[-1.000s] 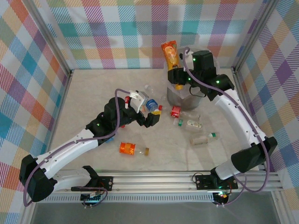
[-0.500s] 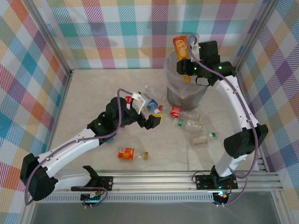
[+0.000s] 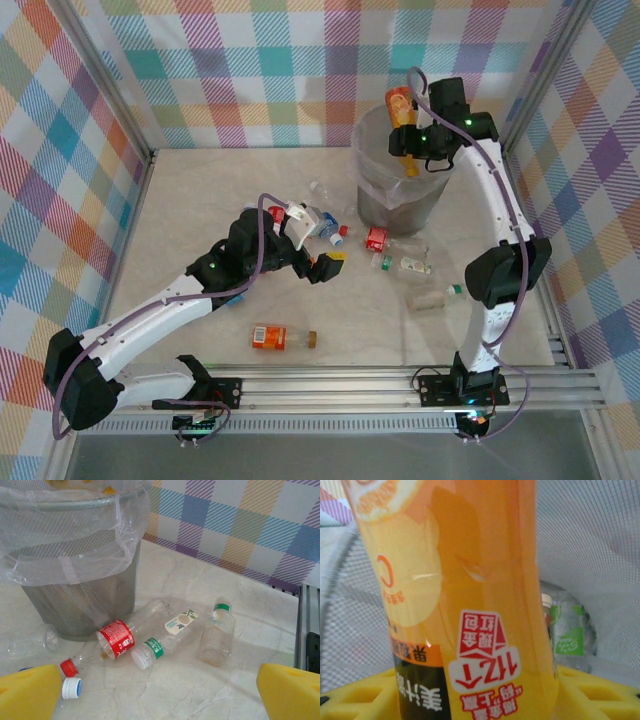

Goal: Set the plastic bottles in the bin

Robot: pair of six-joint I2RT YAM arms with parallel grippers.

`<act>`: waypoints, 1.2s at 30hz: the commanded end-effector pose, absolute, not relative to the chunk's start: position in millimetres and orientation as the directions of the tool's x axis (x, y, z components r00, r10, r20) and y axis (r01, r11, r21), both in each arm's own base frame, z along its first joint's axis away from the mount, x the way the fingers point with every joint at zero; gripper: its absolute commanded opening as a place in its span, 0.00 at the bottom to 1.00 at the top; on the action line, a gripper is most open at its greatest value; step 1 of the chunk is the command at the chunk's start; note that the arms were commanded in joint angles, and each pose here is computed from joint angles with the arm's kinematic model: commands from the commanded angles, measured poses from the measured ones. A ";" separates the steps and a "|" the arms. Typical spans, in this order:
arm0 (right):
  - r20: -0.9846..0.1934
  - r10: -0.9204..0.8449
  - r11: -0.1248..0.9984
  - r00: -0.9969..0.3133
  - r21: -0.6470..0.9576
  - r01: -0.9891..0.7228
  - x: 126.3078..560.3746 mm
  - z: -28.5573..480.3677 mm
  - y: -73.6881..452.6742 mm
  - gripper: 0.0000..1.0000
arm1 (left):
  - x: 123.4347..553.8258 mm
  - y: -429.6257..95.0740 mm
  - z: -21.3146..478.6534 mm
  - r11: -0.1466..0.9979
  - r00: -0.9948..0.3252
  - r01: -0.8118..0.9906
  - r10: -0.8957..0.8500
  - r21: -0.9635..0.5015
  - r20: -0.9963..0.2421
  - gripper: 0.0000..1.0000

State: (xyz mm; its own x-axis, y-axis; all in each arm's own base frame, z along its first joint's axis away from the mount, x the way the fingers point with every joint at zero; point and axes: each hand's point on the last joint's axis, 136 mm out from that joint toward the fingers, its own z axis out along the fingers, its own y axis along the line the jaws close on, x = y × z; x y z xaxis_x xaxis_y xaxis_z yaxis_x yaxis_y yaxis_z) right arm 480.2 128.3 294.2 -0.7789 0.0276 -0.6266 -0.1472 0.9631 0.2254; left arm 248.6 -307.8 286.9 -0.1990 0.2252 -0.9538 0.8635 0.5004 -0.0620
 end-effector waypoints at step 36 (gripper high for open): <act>-0.692 -0.258 0.728 -0.675 0.320 -0.606 292.7 299.0 222.9 0.81 | 175.7 -242.5 299.9 0.507 -0.354 0.851 0.355 -0.141 -0.865 1.00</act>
